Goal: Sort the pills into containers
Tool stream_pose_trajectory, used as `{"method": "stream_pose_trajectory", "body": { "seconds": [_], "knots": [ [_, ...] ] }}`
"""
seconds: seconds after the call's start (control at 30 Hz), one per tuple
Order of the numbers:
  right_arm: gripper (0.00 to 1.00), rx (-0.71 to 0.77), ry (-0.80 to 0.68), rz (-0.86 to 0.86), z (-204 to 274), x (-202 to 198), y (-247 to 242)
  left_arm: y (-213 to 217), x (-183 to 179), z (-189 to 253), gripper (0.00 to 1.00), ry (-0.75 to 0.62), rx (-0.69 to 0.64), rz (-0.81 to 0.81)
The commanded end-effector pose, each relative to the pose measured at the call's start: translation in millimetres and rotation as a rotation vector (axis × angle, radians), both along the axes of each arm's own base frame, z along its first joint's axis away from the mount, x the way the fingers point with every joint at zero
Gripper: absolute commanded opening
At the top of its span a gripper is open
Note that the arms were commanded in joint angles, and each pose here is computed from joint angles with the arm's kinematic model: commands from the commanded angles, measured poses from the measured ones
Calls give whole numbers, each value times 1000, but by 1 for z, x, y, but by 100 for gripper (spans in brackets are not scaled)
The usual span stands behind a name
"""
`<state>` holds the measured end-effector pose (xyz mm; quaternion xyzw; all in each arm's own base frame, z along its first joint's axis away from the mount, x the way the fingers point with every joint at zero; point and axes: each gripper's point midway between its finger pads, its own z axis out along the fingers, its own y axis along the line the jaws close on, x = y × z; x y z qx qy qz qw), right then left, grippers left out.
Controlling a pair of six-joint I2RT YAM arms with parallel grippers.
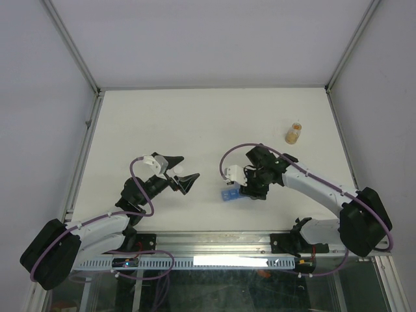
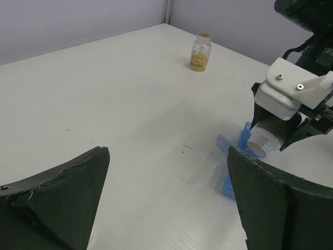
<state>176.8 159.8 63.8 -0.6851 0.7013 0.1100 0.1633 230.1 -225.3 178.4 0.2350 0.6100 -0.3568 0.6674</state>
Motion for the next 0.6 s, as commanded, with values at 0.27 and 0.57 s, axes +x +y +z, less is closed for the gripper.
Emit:
{"method": "stream_pose_trajectory", "body": {
  "seconds": [0.27, 0.57],
  "knots": [
    [1, 39, -3, 3, 4, 0, 7, -5, 0, 23, 99, -76, -19, -22],
    [0, 122, -67, -12, 8, 5, 15, -5, -1, 24, 99, -80, -22, -21]
  ]
}}
